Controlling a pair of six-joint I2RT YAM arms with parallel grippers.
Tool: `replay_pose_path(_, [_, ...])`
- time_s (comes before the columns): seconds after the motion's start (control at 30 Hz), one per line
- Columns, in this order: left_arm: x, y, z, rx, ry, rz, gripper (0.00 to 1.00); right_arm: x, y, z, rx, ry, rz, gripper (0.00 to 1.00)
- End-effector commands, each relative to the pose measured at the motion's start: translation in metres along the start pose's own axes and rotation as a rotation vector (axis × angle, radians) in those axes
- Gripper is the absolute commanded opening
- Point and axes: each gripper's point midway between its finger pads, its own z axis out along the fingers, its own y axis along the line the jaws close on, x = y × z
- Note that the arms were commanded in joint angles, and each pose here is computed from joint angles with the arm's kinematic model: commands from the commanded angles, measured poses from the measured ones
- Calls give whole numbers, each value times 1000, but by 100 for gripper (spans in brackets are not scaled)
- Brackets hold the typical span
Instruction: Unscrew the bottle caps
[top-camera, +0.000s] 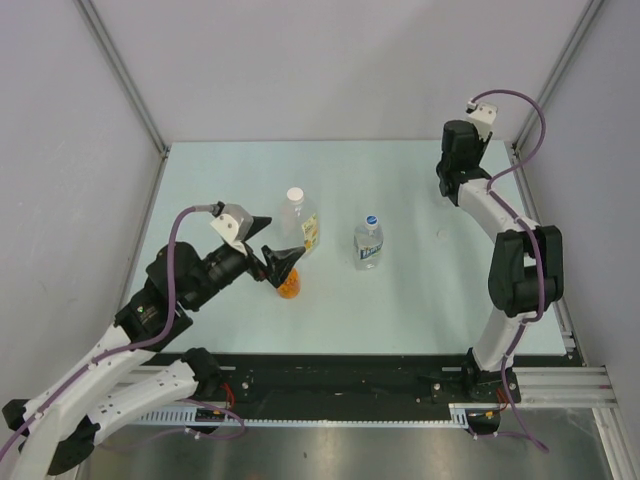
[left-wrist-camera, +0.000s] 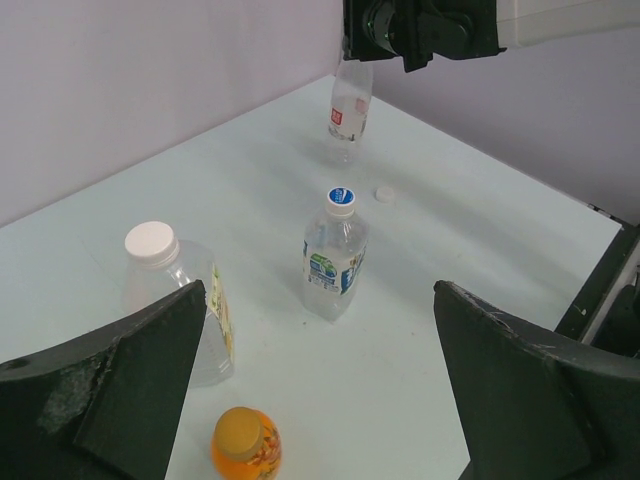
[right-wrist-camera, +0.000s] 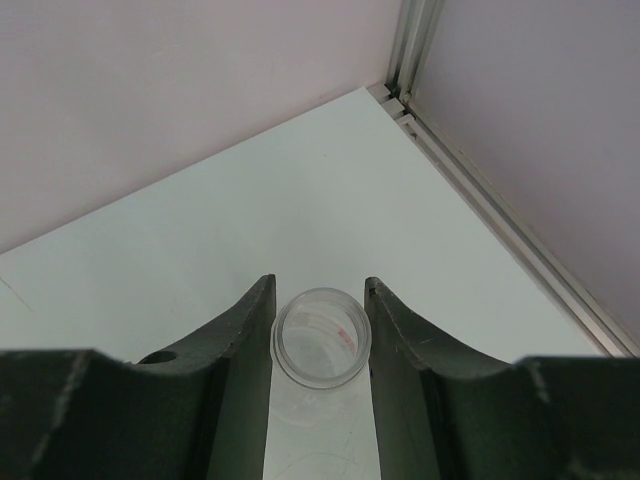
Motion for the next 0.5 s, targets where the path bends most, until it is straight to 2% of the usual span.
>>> replay_pose_path(0.0, [-7,-3,2,13,-34,-22,100,2,0,5,13,-7,35,0])
replay_pose_path(0.37, [-5,-3,3,13,-26,-33,100,12,-1,3,11,21,26,1])
replay_pose_path(0.47, [-5,-4,3,19,-27,-35,100,11,1,1,-5,27,22,14])
